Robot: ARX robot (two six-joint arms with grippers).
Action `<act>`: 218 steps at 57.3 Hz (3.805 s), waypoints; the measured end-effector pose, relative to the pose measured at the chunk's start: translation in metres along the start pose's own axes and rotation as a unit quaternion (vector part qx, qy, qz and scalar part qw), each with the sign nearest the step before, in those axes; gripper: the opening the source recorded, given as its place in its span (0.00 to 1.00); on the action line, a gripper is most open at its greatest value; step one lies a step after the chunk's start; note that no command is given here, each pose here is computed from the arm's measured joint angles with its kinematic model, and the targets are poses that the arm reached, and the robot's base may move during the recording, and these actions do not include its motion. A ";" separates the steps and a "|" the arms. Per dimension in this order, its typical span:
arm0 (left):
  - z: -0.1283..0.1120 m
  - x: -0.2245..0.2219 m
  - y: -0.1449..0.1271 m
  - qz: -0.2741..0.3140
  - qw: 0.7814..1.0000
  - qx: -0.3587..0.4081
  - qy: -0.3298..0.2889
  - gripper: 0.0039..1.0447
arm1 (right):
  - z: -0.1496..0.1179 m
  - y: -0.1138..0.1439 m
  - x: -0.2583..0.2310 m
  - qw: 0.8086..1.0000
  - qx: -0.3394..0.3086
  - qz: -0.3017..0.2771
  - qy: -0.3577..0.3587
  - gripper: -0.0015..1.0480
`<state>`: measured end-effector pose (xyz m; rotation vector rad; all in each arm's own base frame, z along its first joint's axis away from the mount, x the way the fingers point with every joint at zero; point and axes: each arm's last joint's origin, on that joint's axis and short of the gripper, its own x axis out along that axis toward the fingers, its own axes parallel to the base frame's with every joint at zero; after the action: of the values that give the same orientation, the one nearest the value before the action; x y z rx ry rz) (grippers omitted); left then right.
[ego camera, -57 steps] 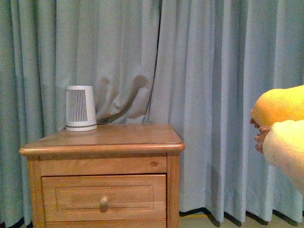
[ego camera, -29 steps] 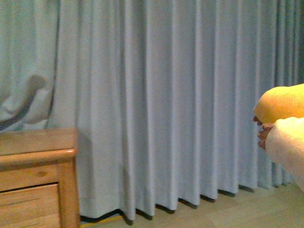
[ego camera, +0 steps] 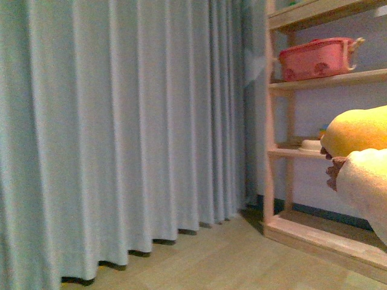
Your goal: Put away toys
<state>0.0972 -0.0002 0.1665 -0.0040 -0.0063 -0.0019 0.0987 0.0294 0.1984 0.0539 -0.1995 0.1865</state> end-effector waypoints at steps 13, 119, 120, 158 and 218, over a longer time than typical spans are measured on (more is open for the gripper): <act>0.000 0.000 0.000 -0.001 1.000 0.000 0.000 0.95 | 0.000 0.000 0.000 1.000 0.000 -0.001 0.000 0.19; 0.000 0.000 0.000 -0.001 1.000 0.000 0.000 0.95 | 0.000 0.000 0.000 1.000 0.000 -0.001 0.000 0.19; 0.000 0.000 0.000 -0.001 1.000 0.000 0.000 0.95 | 0.000 0.000 0.000 1.000 0.000 0.000 0.000 0.19; 0.000 0.000 0.000 -0.001 1.000 0.000 0.000 0.95 | 0.000 0.000 0.000 1.000 0.000 -0.006 0.000 0.19; 0.000 0.000 0.000 0.001 1.000 0.000 0.000 0.95 | 0.000 0.000 0.000 1.000 0.000 -0.001 0.000 0.19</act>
<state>0.0972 -0.0001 0.1664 -0.0044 -0.0055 -0.0004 0.0988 0.0293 0.1982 0.0539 -0.1987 0.1846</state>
